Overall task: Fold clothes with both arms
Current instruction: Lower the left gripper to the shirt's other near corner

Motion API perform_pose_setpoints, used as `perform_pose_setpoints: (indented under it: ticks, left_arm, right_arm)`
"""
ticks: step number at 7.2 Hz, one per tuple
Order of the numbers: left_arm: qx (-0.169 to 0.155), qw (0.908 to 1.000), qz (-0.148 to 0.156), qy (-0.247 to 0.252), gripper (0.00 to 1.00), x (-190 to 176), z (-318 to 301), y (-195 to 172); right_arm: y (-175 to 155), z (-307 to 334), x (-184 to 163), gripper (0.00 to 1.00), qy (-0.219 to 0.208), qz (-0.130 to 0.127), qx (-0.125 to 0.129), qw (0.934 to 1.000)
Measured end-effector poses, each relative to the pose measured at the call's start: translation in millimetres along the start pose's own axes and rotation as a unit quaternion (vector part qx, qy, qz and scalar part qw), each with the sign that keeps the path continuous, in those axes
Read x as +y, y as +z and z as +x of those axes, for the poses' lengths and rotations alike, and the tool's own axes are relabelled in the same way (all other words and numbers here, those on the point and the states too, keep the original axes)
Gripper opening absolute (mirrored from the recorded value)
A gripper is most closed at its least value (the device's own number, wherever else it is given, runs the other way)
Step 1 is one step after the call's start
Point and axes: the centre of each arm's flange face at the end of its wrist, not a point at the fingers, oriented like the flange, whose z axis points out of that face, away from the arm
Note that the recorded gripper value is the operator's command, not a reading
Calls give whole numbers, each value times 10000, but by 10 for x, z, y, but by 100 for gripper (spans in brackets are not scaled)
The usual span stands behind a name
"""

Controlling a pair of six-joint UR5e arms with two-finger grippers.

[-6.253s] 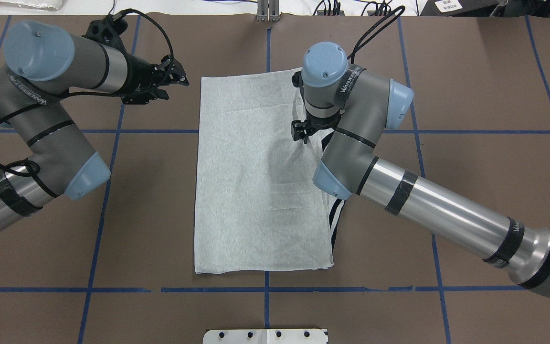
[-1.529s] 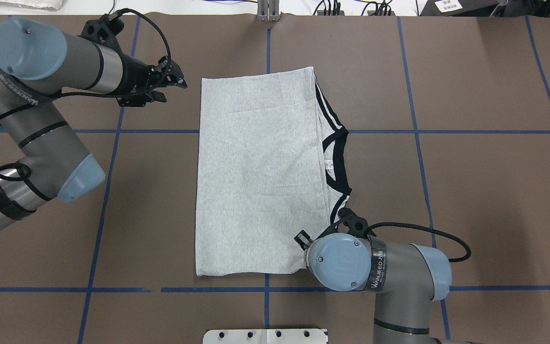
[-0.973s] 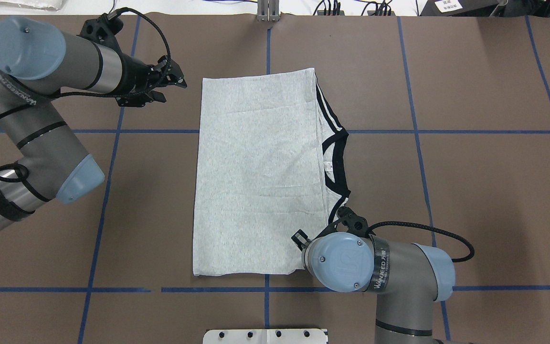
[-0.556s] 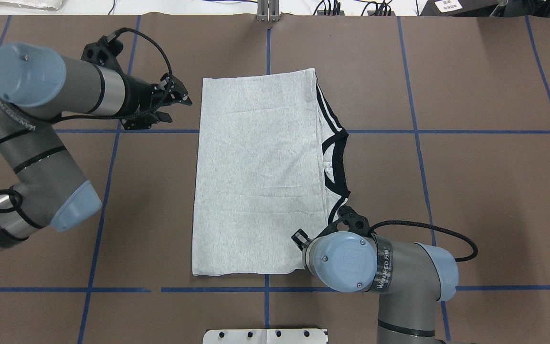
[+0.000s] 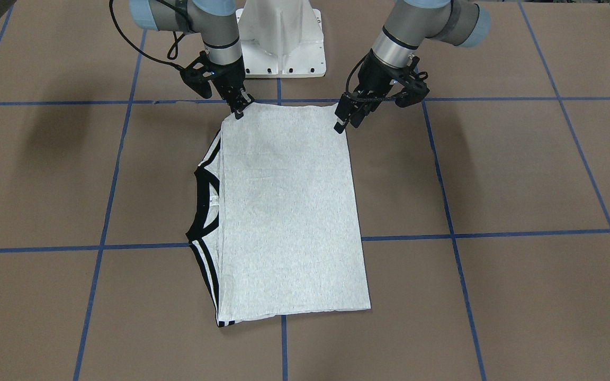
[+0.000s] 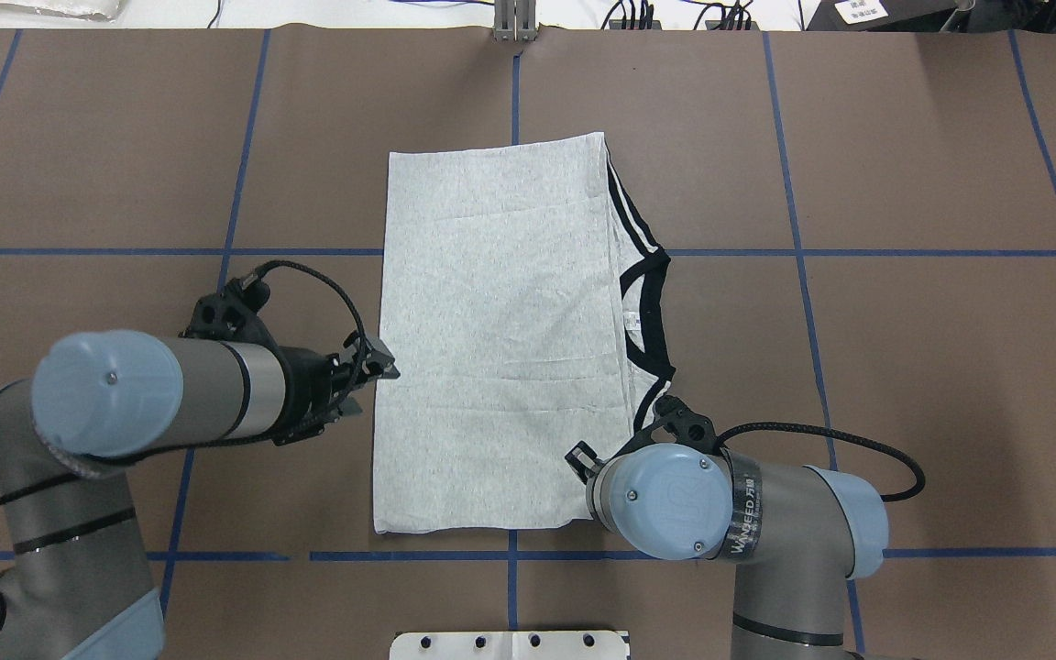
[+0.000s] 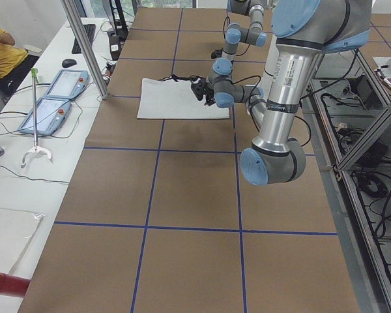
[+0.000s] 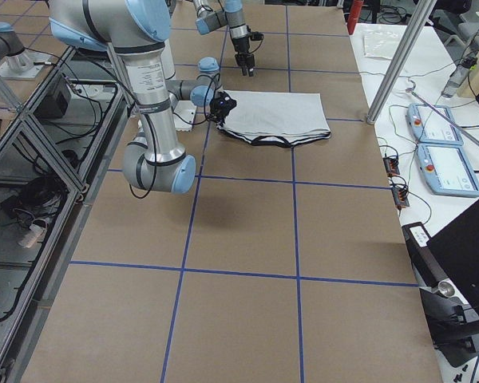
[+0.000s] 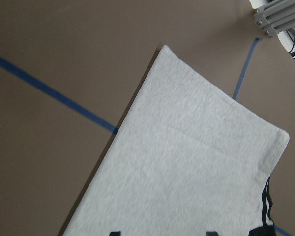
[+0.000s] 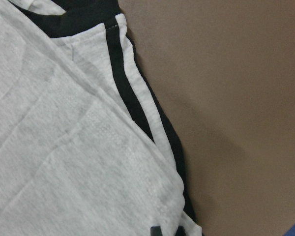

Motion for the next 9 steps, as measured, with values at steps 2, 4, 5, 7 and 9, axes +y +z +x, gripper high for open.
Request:
perform_pose_setpoints:
  ticks: [2,4,5,7,9]
  left_arm:
    - [-310,9993,-103,-172,65,359,-345,174]
    - [-504,9984,-147,-217,63,599,-560,324]
    - [-561,9980,-166,-221,60,660,-614,367]
    - [-644,9975,-203,-204,56,742,-687,426]
    - [-701,9971,-217,-189,47,784,-729,477]
  right_arm:
    - [-1,3,2,0,1,-3,1,10000]
    - [-6,1,4,0,3,-6,-4,10000]
    - [-11,-1,6,0,3,-9,-8,10000]
    - [-18,-3,13,0,5,-17,-13,10000]
    - [-48,-6,11,0,9,-30,-40,10000]
